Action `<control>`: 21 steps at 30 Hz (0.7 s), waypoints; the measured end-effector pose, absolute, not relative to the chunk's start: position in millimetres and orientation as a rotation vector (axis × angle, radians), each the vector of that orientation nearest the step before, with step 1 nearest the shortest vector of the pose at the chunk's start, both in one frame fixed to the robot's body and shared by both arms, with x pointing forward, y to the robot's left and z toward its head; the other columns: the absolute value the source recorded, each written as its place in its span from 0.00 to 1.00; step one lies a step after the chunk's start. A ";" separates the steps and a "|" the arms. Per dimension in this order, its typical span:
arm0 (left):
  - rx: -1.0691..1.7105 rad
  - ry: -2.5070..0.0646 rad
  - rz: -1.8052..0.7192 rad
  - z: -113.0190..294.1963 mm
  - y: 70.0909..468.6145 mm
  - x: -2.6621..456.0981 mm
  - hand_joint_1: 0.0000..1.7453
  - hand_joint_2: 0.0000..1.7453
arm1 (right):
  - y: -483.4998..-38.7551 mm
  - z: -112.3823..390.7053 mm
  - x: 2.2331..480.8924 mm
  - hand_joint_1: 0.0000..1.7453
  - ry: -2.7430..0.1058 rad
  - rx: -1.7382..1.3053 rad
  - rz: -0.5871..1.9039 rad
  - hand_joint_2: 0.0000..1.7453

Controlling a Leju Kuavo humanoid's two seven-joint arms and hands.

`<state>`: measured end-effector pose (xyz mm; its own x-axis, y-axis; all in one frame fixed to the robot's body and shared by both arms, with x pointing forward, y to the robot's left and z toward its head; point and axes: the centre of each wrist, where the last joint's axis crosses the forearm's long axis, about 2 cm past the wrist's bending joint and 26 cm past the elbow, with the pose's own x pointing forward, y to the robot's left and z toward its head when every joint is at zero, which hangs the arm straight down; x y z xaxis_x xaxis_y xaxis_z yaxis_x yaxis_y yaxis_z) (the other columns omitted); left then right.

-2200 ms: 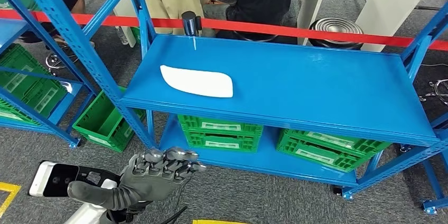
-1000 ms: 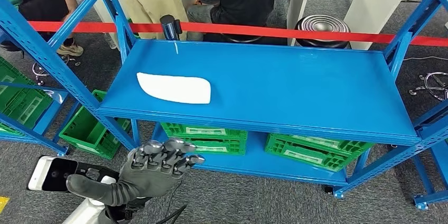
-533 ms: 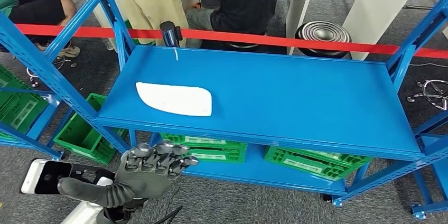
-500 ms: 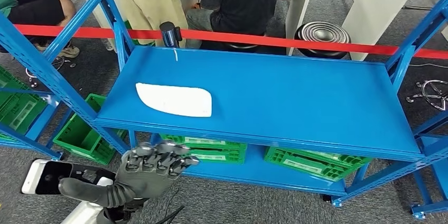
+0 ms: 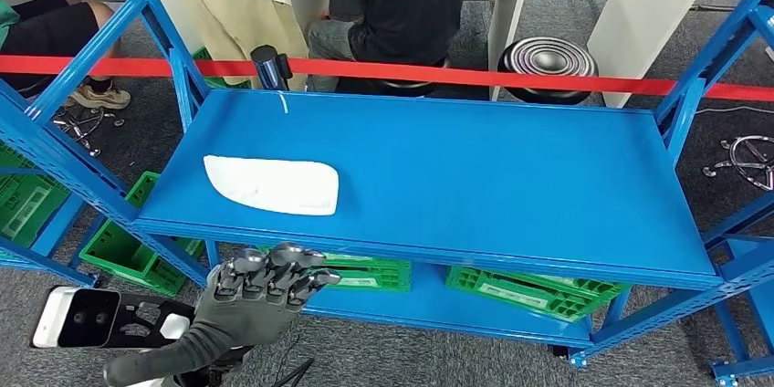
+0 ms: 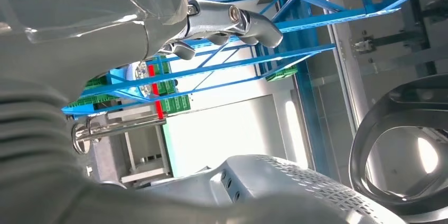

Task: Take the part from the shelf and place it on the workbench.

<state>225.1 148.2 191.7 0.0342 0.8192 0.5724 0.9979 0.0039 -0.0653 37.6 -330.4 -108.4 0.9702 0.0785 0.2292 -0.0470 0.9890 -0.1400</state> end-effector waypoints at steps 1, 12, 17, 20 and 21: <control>-1.856 -1.835 -0.528 191.0 148.5 224.7 0.00 1.00 | -330.5 -108.4 37.7 0.00 -0.237 -0.133 0.064 0.00; -1.776 -1.864 -0.569 190.9 154.1 224.8 0.00 1.00 | -329.0 -107.8 39.5 0.00 -0.248 -0.118 0.060 0.00; -1.765 -1.863 -0.571 189.6 154.0 223.2 0.00 1.00 | -332.5 -107.6 38.4 0.00 -0.246 -0.124 0.062 0.00; -1.711 -1.878 -0.590 186.7 154.7 221.9 0.00 1.00 | -335.5 -107.4 37.5 0.00 -0.244 -0.128 0.056 0.00; -1.687 -1.885 -0.600 185.5 155.3 221.6 0.00 1.00 | -336.7 -107.2 37.9 0.00 -0.246 -0.129 0.053 0.00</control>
<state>221.6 155.3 185.5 -0.0752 0.7546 0.6519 0.9925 0.1195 -0.0239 37.9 -336.7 -107.2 0.9686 0.0680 0.2390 -0.0365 0.9904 -0.1337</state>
